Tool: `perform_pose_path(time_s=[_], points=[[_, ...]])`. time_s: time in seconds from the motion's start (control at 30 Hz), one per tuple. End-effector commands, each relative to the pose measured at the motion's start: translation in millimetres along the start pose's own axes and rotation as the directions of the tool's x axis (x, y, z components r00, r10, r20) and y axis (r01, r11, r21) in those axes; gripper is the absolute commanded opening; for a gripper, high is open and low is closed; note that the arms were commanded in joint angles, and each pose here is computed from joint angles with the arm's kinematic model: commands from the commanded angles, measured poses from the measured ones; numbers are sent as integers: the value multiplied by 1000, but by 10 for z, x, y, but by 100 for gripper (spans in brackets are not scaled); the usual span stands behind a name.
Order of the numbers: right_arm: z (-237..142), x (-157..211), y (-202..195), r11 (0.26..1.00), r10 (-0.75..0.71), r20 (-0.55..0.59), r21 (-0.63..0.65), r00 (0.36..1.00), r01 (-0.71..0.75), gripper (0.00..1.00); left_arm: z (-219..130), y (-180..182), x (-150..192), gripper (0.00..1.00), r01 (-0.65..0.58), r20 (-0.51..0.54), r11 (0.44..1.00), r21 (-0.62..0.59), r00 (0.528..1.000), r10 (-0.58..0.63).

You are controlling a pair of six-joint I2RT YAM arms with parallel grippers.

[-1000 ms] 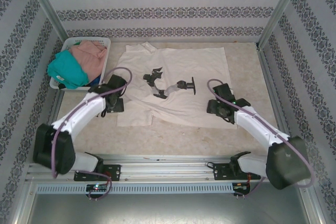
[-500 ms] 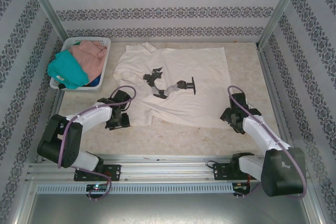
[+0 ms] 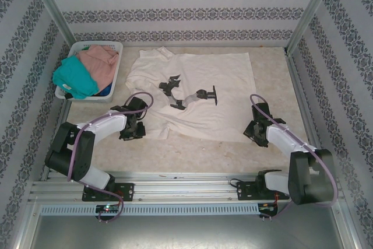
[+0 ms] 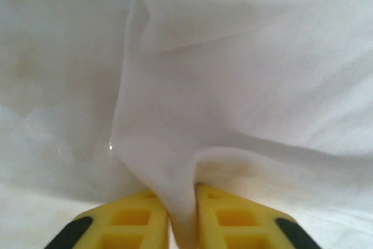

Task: Fold and stack the t-shirts

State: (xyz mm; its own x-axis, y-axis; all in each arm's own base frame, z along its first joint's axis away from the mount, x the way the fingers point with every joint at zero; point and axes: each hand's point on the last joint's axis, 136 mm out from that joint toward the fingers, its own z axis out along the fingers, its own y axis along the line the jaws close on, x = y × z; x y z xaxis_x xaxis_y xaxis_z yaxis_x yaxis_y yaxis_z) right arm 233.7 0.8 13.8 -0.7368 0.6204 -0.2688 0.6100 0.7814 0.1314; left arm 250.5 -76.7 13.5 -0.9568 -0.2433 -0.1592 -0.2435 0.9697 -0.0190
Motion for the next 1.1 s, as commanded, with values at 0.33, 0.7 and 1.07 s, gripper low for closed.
perform_pose_path(time_s=[0.33,0.7,1.07], points=[[-509,-164,51,996,-83,121,-21,989,86,1,-808,-176,-84,0,8,203,968,250,977,-61],[-962,-196,202,981,-165,204,-62,965,181,4,-1519,167,305,0,120,302,923,366,923,-240],[-1180,-415,91,987,-104,278,-87,955,133,4,-1539,-306,176,0,31,300,913,406,940,-166]])
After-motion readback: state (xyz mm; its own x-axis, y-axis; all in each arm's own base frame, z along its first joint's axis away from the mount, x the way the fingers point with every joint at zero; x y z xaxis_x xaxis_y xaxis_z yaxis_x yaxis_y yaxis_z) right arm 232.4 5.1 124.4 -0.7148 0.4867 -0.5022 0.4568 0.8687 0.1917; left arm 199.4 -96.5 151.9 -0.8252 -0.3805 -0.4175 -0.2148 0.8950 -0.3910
